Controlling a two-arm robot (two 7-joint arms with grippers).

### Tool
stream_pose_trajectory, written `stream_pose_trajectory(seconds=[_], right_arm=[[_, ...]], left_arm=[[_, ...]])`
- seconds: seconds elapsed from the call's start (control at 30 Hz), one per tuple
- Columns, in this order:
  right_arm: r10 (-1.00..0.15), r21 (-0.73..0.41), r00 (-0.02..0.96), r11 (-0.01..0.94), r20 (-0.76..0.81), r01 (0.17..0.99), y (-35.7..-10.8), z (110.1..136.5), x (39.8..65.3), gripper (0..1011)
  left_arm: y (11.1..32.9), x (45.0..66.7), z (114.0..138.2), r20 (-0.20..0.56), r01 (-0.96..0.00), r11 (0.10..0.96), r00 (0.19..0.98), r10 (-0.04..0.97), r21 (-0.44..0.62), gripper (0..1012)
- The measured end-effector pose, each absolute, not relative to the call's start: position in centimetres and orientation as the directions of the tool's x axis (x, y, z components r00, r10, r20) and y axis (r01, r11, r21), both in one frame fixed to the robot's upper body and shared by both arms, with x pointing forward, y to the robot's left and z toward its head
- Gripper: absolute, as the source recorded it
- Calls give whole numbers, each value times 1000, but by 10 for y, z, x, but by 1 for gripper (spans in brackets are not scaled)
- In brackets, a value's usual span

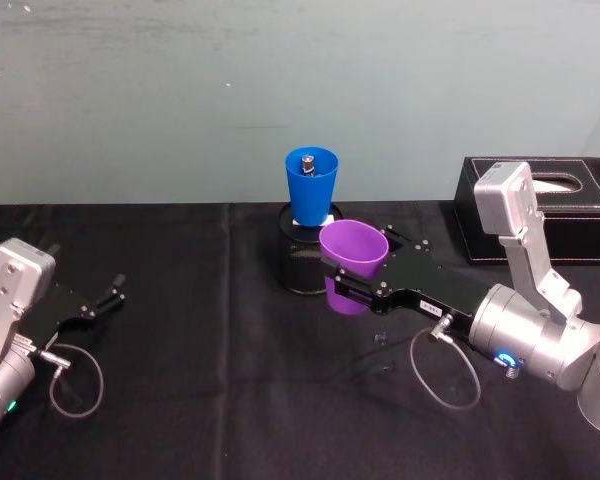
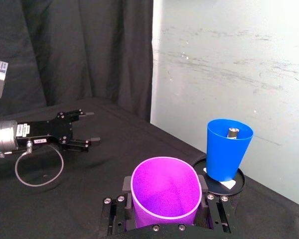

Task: Pick up one cup with a gripper and tap it against the other cup.

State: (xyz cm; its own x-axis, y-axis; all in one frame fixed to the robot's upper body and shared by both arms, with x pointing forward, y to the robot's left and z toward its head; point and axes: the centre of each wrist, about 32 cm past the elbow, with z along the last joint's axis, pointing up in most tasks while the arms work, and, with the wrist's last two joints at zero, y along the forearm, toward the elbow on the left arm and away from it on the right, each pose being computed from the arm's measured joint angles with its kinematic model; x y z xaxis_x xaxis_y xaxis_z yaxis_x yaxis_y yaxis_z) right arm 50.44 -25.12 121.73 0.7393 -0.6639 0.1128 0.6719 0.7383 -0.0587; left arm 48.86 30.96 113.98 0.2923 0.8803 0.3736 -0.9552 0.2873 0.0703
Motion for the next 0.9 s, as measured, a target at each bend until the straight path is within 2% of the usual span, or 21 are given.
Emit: stream_pose_trajectory(seconds=[0.9], right_arm=[[-659, -60, 745, 743, 108, 666, -248, 1216, 507, 729]], left_arm=[[310, 489, 1140, 374, -955, 287, 292, 880, 70, 1000]])
